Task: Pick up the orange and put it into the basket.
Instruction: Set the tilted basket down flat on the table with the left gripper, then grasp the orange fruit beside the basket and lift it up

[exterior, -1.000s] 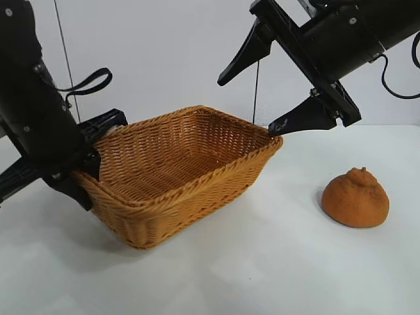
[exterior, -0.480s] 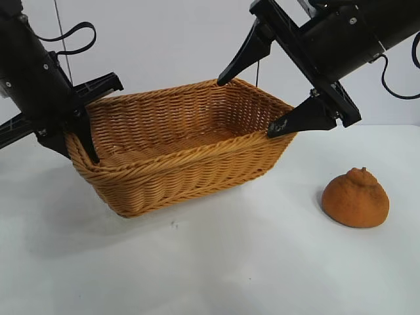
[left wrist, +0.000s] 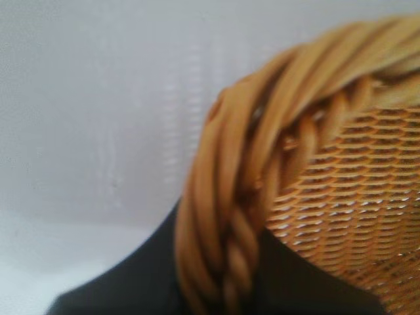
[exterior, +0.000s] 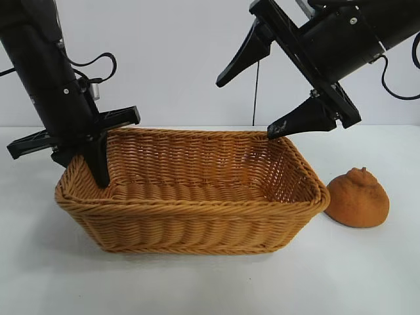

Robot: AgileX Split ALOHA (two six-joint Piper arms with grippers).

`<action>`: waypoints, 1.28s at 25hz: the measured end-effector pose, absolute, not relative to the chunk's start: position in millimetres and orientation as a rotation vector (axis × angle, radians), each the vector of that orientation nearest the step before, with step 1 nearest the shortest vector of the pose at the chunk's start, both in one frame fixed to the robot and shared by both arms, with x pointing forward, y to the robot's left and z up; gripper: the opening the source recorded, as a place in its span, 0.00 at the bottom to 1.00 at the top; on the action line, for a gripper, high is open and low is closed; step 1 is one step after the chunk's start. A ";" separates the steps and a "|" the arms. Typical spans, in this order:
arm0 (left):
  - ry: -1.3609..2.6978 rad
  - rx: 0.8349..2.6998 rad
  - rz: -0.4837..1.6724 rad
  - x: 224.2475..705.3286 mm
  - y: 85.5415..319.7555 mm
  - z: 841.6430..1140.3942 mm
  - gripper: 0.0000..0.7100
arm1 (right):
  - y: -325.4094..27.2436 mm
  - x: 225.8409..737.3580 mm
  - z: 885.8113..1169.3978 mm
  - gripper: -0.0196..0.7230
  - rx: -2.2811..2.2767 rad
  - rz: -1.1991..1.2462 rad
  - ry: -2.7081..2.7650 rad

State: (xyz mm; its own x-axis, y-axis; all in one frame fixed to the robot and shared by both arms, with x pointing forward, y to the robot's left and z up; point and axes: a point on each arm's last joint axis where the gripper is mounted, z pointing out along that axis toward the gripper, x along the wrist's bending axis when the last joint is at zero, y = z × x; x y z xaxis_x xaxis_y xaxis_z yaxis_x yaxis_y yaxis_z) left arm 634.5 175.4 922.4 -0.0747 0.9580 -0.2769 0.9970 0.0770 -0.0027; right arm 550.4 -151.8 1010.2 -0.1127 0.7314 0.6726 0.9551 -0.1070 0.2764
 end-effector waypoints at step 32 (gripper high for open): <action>2.000 2.060 -0.025 649.0 208.7 1016.6 0.88 | -151.6 549.9 1010.2 0.85 -1.854 -1.042 -1.865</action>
State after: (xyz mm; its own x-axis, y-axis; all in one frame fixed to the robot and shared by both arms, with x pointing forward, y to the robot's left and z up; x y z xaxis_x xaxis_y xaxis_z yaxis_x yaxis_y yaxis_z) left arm 649.0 208.7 1016.6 0.0473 0.9790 -0.1984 0.9837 -0.0111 0.1795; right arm 549.9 -151.6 1010.2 -0.1133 0.7299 0.6741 0.9566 -0.1031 0.2724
